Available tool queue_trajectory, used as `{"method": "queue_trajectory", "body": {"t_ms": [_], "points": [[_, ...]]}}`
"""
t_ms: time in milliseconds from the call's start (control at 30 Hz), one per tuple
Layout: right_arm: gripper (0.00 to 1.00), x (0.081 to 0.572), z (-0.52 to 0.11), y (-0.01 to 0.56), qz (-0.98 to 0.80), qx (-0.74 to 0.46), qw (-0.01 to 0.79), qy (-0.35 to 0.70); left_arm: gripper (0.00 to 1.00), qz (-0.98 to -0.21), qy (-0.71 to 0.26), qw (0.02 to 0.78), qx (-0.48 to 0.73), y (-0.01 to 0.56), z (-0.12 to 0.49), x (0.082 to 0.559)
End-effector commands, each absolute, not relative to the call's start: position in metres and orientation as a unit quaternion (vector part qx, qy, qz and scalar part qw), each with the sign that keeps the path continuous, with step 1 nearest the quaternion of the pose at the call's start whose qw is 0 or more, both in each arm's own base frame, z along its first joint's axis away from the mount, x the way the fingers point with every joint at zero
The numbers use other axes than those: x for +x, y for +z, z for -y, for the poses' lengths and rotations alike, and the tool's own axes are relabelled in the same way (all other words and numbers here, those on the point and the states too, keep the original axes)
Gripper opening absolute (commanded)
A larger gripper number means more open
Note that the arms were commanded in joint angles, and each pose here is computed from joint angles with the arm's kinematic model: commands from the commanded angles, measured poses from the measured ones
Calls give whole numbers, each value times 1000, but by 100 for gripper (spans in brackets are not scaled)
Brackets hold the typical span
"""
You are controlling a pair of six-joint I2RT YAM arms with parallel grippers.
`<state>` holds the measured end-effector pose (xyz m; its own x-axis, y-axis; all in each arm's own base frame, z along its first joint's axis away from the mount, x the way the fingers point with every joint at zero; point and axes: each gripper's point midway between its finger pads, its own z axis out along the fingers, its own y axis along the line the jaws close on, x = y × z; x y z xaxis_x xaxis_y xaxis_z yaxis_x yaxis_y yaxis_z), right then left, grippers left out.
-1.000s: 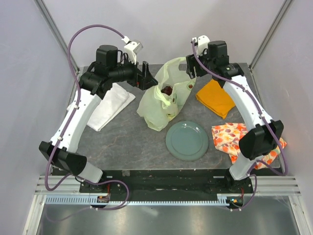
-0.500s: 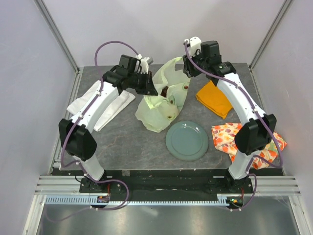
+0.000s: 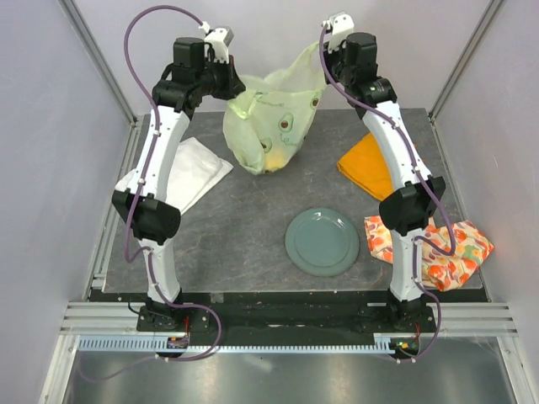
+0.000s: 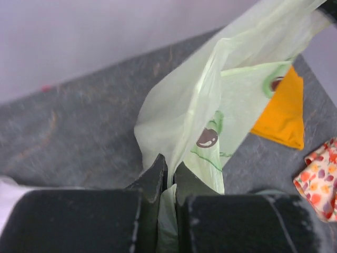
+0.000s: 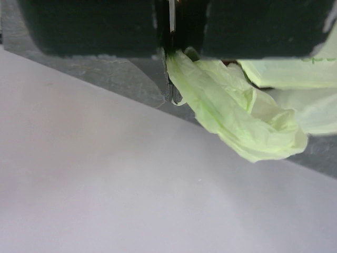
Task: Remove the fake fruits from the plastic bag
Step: Adjust the plastic bag at the center of the board, then move the plate to the center of the board.
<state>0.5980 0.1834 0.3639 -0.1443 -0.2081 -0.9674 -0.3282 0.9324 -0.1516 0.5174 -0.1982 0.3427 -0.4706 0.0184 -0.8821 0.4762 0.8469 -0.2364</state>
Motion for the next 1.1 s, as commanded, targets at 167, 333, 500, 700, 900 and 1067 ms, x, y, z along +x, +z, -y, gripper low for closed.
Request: {"method": "queue_trajectory", "body": {"t_ms": [167, 333, 500, 700, 900, 1067], "points": [[0, 541, -152, 334, -786, -191, 587, 28, 2, -809, -245, 483, 227, 347, 215, 460], [48, 466, -154, 252, -847, -234, 471, 80, 49, -870, -276, 359, 197, 264, 213, 411], [76, 392, -148, 304, -825, -262, 488, 113, 99, -874, -275, 364, 164, 279, 203, 382], [80, 300, -148, 323, -803, -340, 469, 141, 99, -872, -330, 338, 130, 299, 206, 336], [63, 239, -147, 191, -788, -519, 311, 117, 99, -890, -339, 290, 99, 260, 205, 319], [32, 244, -165, 107, -781, -584, 198, 95, 71, -891, -336, 286, 105, 254, 205, 319]]}}
